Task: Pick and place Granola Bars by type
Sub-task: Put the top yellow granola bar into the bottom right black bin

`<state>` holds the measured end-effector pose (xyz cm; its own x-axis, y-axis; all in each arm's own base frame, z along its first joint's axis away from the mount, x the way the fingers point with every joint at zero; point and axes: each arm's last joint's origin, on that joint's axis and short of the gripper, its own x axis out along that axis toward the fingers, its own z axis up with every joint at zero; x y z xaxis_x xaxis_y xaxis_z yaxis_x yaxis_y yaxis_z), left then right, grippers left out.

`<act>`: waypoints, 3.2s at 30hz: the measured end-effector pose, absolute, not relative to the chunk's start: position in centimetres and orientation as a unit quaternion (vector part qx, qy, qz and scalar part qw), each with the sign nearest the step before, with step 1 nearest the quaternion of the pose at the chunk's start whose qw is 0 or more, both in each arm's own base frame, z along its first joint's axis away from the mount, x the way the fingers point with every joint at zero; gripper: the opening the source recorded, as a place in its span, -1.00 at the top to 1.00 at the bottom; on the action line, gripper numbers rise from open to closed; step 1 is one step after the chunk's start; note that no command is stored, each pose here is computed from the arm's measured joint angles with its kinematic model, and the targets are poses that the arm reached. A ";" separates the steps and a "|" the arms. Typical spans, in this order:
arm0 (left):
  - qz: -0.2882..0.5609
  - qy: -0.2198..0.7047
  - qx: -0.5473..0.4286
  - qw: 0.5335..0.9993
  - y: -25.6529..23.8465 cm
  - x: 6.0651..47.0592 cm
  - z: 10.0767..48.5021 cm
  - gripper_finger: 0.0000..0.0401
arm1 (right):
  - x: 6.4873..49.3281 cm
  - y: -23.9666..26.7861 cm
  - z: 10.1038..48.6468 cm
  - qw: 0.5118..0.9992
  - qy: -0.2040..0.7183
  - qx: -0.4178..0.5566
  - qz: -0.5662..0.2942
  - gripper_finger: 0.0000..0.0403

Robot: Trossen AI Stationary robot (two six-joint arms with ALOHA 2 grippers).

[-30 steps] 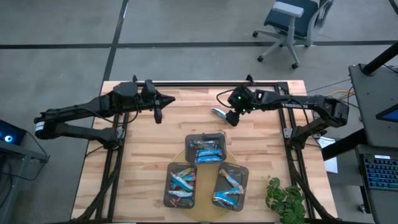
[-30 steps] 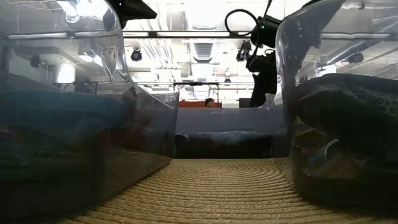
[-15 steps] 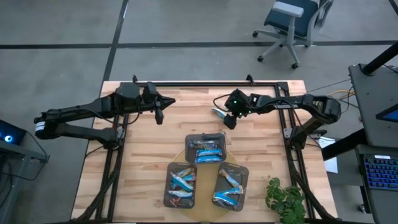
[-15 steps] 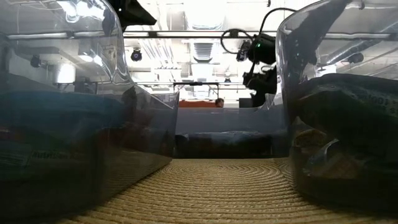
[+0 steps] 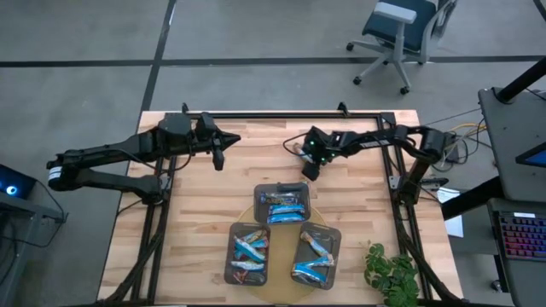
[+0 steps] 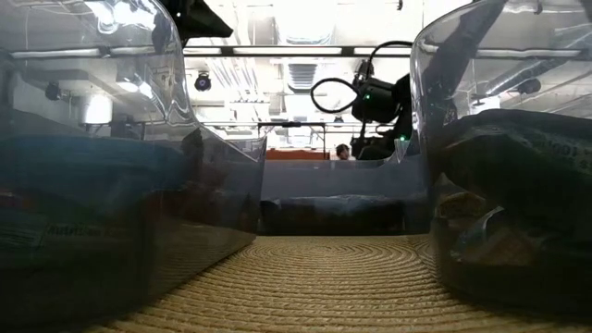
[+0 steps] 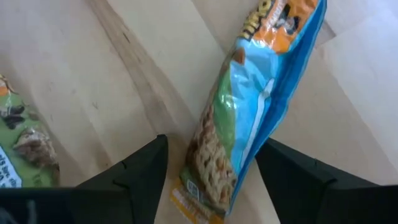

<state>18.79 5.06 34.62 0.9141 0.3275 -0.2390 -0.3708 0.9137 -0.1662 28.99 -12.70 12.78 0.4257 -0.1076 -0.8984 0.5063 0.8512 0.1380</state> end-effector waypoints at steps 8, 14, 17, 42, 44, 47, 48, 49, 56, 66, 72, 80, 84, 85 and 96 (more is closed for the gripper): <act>0.183 0.104 -0.104 0.972 5.1 18.8 34.6 1.00 | 29.6 -13.0 13.1 0.827 0.494 0.187 -0.194 0.05; 0.183 0.104 -0.104 0.972 5.1 18.8 34.6 1.00 | 29.6 -13.0 13.1 0.825 0.496 0.188 -0.194 0.37; 0.183 0.104 -0.104 0.972 5.1 18.8 34.6 1.00 | 29.5 -13.0 13.1 0.825 0.496 0.188 -0.195 0.54; 0.183 0.102 -0.108 0.972 5.1 18.8 34.6 1.00 | 29.1 -11.4 23.5 0.875 0.416 0.223 -0.104 0.79; 0.183 0.102 -0.108 0.972 5.1 18.8 34.6 1.00 | 29.0 -10.6 24.9 0.883 0.402 0.224 -0.091 0.78; 0.184 0.102 -0.110 0.971 5.1 18.8 34.6 1.00 | 28.8 -9.1 26.7 0.893 0.390 0.214 -0.071 0.79; 0.184 0.102 -0.111 0.971 5.1 18.8 34.6 1.00 | 28.7 -8.5 27.3 0.895 0.388 0.210 -0.063 0.79; 0.184 0.102 -0.111 0.971 5.1 18.8 34.6 1.00 | 28.6 -8.0 27.9 0.898 0.385 0.206 -0.055 0.79; 0.183 0.102 -0.111 0.971 5.1 18.8 34.6 1.00 | 28.1 -3.7 30.6 0.898 0.394 0.199 -0.001 0.79; 0.184 0.102 -0.112 0.971 5.1 18.8 34.6 1.00 | 27.2 2.7 30.9 0.871 0.430 0.228 0.065 0.79; 0.184 0.102 -0.113 0.971 5.1 18.8 34.6 1.00 | 26.1 6.4 29.9 0.833 0.487 0.249 0.080 0.79; 0.183 0.102 -0.113 0.971 5.1 18.8 34.6 1.00 | 24.4 10.6 28.7 0.795 0.529 0.287 0.072 0.79; 0.183 0.102 -0.113 0.971 5.1 18.8 34.6 1.00 | 23.8 12.1 28.2 0.791 0.530 0.300 0.054 0.79; 0.183 0.102 -0.113 0.971 5.1 18.8 34.6 1.00 | 23.7 12.3 28.1 0.790 0.530 0.305 0.055 0.79; 0.183 0.101 -0.116 0.971 5.1 18.8 34.6 1.00 | 23.2 13.9 27.3 0.794 0.505 0.339 0.014 0.79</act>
